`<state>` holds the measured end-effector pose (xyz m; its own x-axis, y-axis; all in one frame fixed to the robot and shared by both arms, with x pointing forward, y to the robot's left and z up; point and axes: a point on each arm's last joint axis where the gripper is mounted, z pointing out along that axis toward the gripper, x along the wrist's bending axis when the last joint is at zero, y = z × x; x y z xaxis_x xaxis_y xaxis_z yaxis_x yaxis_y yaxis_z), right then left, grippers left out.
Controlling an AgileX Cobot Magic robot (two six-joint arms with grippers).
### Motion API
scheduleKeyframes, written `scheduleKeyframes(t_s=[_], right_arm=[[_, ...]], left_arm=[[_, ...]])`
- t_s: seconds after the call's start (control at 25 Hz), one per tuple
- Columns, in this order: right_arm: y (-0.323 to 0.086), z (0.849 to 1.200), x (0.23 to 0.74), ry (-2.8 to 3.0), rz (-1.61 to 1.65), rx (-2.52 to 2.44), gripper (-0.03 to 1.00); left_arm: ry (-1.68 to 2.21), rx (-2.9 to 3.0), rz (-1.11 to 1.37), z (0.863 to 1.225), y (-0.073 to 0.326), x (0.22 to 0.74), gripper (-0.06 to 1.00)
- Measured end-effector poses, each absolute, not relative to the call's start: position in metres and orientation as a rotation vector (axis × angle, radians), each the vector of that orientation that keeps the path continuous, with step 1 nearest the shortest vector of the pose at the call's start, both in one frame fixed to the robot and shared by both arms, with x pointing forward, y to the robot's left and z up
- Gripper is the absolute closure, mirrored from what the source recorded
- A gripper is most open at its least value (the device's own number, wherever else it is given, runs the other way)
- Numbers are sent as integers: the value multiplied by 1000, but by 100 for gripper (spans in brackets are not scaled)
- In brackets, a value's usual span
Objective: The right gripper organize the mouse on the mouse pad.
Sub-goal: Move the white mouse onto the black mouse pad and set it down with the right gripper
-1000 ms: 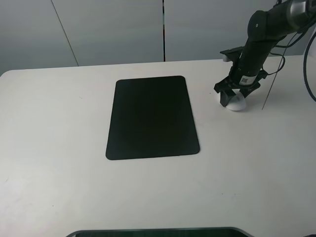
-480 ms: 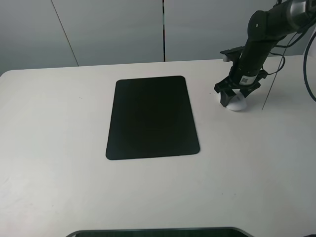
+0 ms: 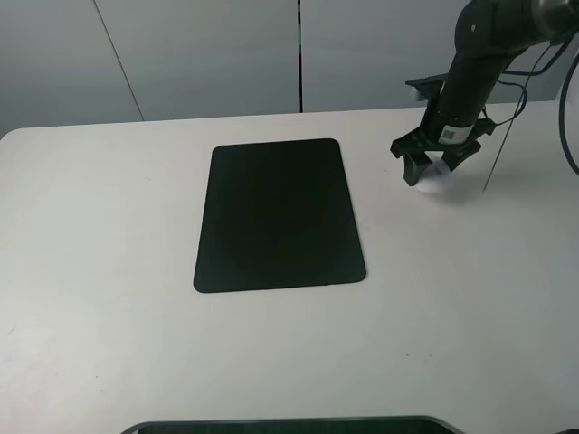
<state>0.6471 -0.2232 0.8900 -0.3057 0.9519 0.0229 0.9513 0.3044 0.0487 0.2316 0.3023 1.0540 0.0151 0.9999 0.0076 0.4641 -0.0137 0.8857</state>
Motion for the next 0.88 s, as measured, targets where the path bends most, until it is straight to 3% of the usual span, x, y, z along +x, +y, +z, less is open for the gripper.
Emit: scheduleKeyframes(t_s=[0.2,0.88], right_arm=[[-188,920,637,2473,125,1895,50],[-54,924,588,2343,116,2062,50]], left_arm=[[1540,1570,939,1054,302,232,20],[1540,1570,939,1054,302,232,20]])
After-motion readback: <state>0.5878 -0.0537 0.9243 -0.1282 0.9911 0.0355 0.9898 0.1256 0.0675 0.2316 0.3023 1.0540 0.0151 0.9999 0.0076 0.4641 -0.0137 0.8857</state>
